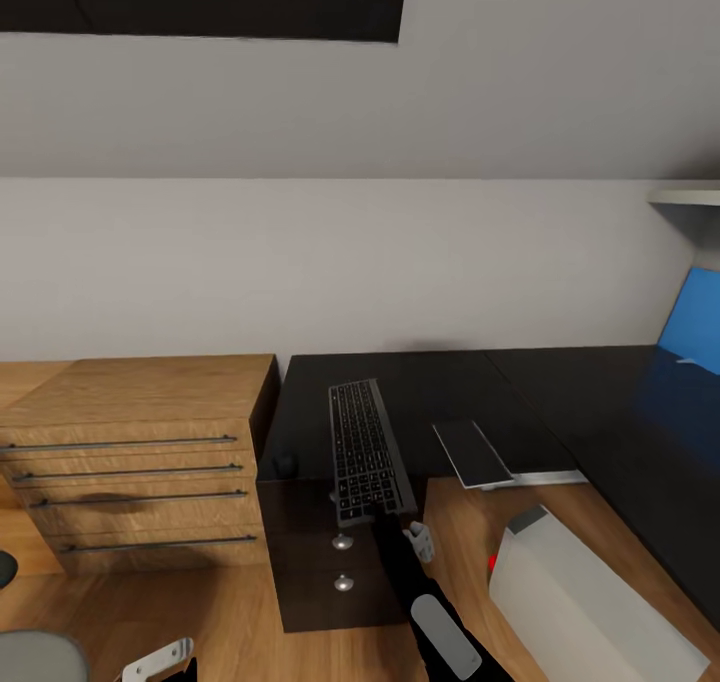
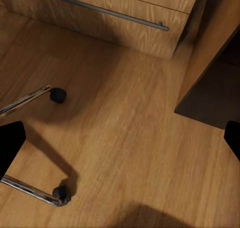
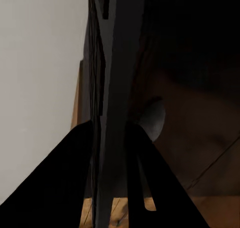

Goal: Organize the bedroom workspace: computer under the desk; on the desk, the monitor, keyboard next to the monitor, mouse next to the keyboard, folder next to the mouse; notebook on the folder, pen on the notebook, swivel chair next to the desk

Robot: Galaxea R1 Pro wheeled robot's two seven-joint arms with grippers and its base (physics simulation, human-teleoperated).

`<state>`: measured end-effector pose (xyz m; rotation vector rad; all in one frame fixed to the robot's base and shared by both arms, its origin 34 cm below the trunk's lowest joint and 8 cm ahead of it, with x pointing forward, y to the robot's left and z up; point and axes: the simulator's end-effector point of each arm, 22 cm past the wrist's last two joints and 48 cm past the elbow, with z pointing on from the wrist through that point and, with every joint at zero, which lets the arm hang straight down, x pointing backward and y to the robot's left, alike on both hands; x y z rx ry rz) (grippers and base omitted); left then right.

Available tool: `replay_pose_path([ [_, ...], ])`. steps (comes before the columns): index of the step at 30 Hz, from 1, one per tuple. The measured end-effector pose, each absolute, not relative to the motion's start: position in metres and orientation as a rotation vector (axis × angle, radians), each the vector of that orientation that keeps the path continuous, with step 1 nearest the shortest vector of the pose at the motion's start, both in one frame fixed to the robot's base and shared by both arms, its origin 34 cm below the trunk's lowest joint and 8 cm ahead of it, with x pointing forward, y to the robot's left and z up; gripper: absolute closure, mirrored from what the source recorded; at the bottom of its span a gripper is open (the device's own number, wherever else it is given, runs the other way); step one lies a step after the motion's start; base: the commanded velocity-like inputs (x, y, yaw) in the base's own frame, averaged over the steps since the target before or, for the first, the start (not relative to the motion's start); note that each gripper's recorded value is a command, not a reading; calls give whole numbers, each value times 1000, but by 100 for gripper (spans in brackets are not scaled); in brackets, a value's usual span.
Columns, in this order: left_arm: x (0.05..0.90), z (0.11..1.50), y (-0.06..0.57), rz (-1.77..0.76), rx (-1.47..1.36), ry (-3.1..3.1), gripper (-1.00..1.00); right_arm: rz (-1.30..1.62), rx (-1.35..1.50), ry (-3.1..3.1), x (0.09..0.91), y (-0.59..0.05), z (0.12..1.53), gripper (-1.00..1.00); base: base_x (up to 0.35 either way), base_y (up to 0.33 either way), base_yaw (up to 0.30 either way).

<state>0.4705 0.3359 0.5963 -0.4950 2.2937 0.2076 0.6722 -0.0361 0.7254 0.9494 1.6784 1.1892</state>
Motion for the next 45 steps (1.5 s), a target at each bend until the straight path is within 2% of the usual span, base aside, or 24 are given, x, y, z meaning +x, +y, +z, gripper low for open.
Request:
replay_pose_path([
  [10, 473, 614, 328, 197, -486, 2295, -100, 1249, 896, 1583, 682, -33, 777, 100, -58, -14, 0],
  [20, 472, 629, 327, 197, -484, 2304, -100, 1321, 830, 1424, 683, -48, 860, 100, -315, -161, 0],
  [27, 460, 626, 328, 214, -482, 2346, -100, 1280, 857, 1425, 679, -72, 879, 100, -302, -220, 0],
  [45, 459, 654, 331, 220, -484, 2346, -100, 1263, 880, 1414, 682, -84, 909, 100, -297, -211, 0],
])
